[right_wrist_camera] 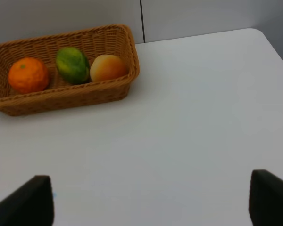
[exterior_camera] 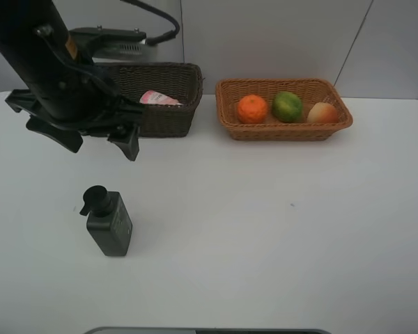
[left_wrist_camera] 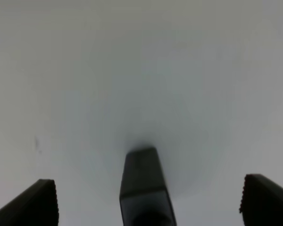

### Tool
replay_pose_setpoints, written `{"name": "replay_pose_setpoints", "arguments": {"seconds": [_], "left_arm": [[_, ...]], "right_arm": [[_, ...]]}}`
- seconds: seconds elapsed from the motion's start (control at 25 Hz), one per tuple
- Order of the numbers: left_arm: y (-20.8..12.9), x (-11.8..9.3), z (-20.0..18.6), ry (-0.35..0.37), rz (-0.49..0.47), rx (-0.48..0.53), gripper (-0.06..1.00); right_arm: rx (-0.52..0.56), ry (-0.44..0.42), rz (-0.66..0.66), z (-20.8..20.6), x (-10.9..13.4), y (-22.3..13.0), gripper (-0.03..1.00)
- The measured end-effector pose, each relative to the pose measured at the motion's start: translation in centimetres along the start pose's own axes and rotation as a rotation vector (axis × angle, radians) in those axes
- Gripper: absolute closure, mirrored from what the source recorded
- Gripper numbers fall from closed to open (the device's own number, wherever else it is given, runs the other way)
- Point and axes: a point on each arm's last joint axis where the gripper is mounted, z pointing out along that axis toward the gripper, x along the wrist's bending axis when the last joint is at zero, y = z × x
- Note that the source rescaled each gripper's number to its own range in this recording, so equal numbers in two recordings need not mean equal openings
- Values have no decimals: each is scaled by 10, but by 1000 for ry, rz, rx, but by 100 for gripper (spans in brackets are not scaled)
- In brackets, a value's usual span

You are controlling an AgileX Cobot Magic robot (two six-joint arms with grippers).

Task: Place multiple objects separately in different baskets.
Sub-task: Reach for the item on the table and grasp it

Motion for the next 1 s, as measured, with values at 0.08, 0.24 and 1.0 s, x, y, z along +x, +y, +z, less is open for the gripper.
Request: {"name": "replay_pose_setpoints", "arguments": {"seconds": [0.08,0.24,1.0], "left_arm": [[-12,2,11,11,-41,33,-5],[-29,3,28,20,-89,58,-5],[-56,6,62,-12,-137,44,-5]], "right_arm": [[0,0,0,0,0,0,17],[0,0,0,0,0,0,17],[0,0,0,0,0,0,17]]}}
